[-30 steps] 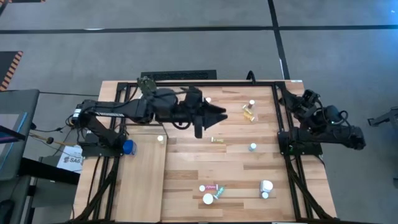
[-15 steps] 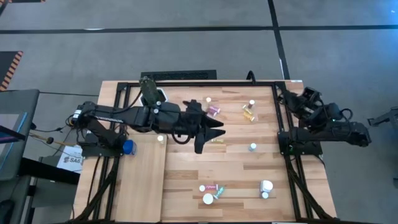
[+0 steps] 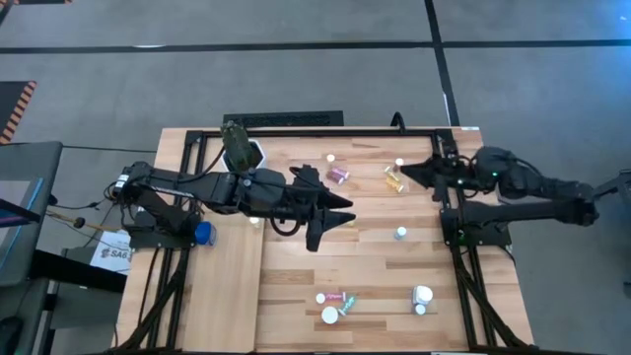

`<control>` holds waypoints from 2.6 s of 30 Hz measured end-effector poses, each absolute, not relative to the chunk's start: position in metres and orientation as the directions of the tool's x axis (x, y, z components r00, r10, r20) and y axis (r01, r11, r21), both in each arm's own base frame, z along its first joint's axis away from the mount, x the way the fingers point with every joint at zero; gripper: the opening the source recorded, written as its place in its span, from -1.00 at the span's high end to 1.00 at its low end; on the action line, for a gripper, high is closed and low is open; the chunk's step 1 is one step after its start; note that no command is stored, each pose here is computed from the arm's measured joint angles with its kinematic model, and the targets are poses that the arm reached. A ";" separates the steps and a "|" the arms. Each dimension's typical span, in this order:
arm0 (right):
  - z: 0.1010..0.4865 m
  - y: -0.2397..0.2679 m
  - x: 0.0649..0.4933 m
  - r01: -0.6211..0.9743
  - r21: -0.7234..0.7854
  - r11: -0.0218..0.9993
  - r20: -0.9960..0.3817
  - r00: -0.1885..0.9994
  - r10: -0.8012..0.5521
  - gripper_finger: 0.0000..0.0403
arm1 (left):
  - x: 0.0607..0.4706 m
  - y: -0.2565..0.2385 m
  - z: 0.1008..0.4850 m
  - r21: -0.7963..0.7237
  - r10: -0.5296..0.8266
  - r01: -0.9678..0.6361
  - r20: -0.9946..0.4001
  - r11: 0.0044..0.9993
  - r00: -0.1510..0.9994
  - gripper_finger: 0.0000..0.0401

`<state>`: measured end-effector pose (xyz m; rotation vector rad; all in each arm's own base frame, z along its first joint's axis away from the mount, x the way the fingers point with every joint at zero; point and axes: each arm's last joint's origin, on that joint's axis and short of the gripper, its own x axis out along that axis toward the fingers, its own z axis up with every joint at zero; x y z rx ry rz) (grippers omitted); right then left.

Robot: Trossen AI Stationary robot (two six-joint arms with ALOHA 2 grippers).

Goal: Pick and place medicine bottles onto shelf by color
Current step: Move the light blue pill bottle to the middle of the table

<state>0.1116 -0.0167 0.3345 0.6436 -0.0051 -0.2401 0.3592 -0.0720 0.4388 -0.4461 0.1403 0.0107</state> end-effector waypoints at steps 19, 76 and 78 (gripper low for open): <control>0.333 -0.013 0.145 0.209 0.742 0.637 -0.191 0.977 -0.099 0.72 | 0.357 -0.078 0.436 -0.354 -0.013 -0.049 -0.170 0.934 0.985 0.24; 0.231 0.017 0.172 0.549 0.366 0.751 -0.925 0.305 0.228 0.72 | 0.358 -0.073 0.435 -0.397 0.075 -0.138 -0.170 0.907 0.983 0.24; 0.230 0.017 0.173 0.553 0.359 0.752 -0.928 0.294 0.227 0.72 | 0.357 -0.073 0.435 -0.394 0.079 -0.143 -0.176 0.908 0.981 0.24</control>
